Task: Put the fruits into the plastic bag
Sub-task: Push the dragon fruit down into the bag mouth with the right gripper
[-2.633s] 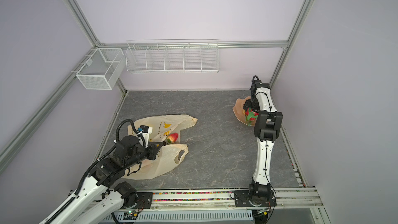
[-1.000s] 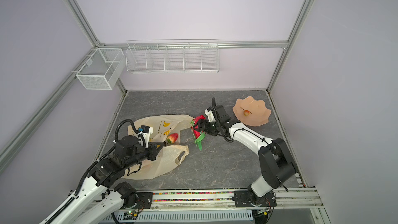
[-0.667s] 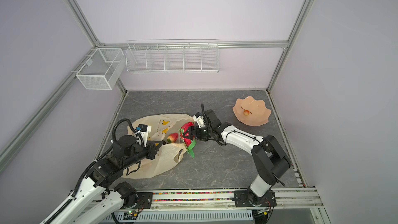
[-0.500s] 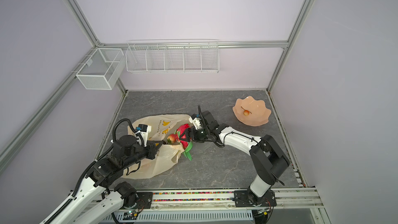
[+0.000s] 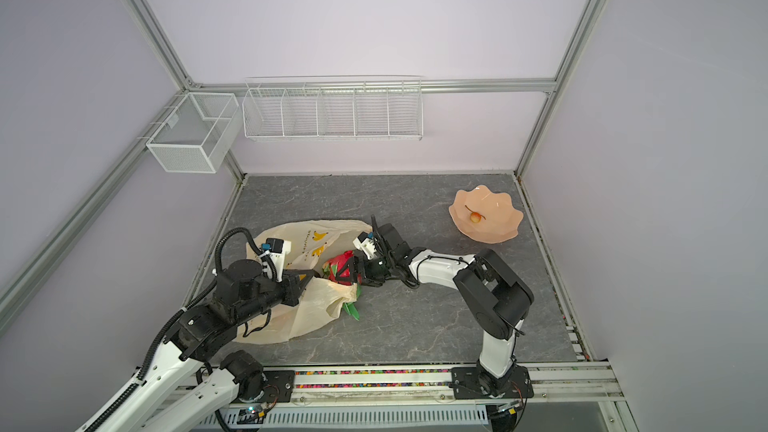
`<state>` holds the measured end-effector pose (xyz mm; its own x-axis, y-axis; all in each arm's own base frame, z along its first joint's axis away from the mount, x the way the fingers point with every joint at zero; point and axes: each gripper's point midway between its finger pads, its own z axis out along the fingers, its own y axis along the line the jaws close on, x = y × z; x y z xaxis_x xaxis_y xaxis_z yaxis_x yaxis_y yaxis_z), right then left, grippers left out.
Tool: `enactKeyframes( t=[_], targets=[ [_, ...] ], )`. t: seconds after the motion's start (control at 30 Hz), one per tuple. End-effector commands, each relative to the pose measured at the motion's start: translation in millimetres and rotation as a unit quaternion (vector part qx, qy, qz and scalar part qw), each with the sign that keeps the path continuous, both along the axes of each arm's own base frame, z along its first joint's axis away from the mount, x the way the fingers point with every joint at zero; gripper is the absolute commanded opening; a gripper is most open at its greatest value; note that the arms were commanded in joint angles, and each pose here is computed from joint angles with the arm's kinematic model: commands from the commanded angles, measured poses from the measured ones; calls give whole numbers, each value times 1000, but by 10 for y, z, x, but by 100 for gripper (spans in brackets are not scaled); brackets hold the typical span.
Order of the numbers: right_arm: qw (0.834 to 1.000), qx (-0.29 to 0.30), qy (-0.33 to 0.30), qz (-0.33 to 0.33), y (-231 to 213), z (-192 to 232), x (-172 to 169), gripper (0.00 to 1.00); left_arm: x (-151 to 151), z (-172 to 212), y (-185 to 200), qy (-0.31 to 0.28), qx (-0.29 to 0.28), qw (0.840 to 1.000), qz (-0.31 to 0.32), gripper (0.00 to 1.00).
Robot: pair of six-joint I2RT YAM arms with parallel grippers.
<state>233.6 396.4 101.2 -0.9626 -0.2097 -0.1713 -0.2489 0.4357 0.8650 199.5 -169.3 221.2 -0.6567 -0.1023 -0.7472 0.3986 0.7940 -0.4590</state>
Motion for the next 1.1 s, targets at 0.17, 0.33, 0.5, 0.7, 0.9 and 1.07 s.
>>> enactKeyframes(
  t=[0.17, 0.33, 0.5, 0.7, 0.9, 1.07],
  targets=[
    [997, 79, 16, 21, 337, 172, 69, 56, 13, 286, -70, -35, -29, 999, -13, 0],
    [994, 102, 24, 16, 488, 226, 218, 56, -43, 300, -135, -36, -33, 998, -40, 0],
    [994, 109, 23, 11, 546, 294, 371, 56, -110, 216, -110, -25, -23, 998, -47, 0],
    [995, 100, 23, 1, 513, 281, 547, 56, -167, 180, -29, -26, -12, 999, -42, 0],
    [993, 116, 26, -7, 667, 356, 710, 55, -162, 146, -41, -23, -10, 999, -45, 0],
    [985, 164, 32, -32, 770, 555, 859, 55, -153, 112, -43, -16, -4, 999, -44, 0]
  ],
)
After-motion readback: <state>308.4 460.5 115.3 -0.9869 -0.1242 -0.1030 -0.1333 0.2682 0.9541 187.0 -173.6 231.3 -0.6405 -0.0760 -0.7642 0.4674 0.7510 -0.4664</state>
